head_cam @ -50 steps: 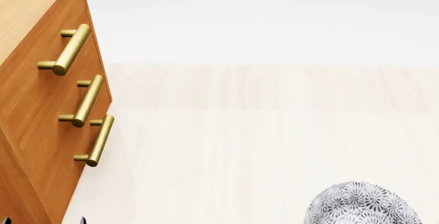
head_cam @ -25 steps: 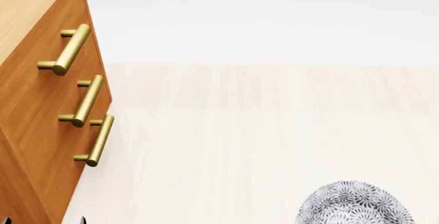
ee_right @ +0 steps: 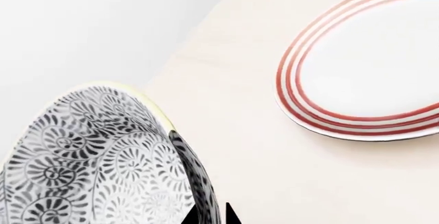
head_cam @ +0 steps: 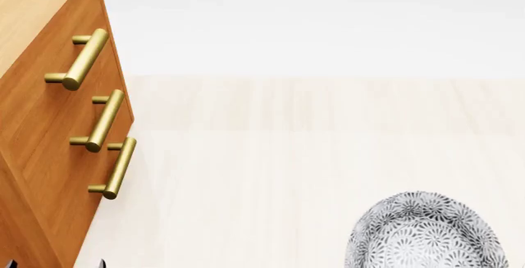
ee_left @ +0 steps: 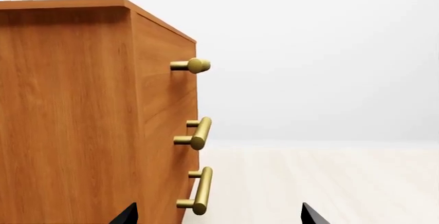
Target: Put the bowl on top of the cabinet.
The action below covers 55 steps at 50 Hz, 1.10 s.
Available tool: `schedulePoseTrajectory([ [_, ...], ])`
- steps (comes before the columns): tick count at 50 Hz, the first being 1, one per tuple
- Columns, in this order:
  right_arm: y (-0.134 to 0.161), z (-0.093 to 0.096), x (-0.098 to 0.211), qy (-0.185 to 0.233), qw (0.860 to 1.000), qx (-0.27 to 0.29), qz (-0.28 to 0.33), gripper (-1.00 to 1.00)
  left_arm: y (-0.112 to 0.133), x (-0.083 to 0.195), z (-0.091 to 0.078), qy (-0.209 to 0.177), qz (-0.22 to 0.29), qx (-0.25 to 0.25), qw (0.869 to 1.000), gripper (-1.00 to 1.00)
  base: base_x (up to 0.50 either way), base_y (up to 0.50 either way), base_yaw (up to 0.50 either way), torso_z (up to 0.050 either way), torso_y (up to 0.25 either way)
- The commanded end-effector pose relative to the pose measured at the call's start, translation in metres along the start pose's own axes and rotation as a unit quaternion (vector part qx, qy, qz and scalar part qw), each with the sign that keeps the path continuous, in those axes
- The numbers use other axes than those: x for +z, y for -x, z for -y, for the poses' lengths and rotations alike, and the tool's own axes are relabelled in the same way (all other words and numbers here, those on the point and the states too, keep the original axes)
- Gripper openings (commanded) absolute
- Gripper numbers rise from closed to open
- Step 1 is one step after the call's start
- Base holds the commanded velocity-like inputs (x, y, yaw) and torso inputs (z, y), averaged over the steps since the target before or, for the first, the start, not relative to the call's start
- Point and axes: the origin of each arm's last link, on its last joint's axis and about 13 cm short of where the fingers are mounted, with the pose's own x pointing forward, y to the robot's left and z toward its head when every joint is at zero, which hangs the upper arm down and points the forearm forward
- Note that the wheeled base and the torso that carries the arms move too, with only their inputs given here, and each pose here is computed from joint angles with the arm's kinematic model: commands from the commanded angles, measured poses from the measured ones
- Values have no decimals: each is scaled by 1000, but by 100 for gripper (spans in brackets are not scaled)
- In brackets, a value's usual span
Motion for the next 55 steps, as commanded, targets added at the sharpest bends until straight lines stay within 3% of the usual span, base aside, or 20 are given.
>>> schedulePoseTrajectory([
  [1, 13, -3, 6, 18, 997, 25, 76, -100, 0, 0, 0, -1, -1, -1, 1000, 100, 0, 0, 0, 0, 0],
  [16, 18, -6, 13, 46, 992, 32, 114, -100, -1, 0, -1, 0, 0, 3, 1000, 100, 0, 0, 0, 0, 0],
  [25, 30, -37, 37, 115, 977, 28, 180, -100, 5, 7, -5, 9, 10, 2, 1000, 100, 0, 0, 0, 0, 1],
  [41, 38, -67, 46, 182, 958, 29, 219, -100, 16, 19, -14, 25, 30, 9, 999, 100, 0, 0, 0, 0, 0],
  [55, 24, -101, 63, 251, 943, 16, 217, -100, 25, 28, -21, 41, 46, 11, 998, 100, 0, 0, 0, 0, 1],
])
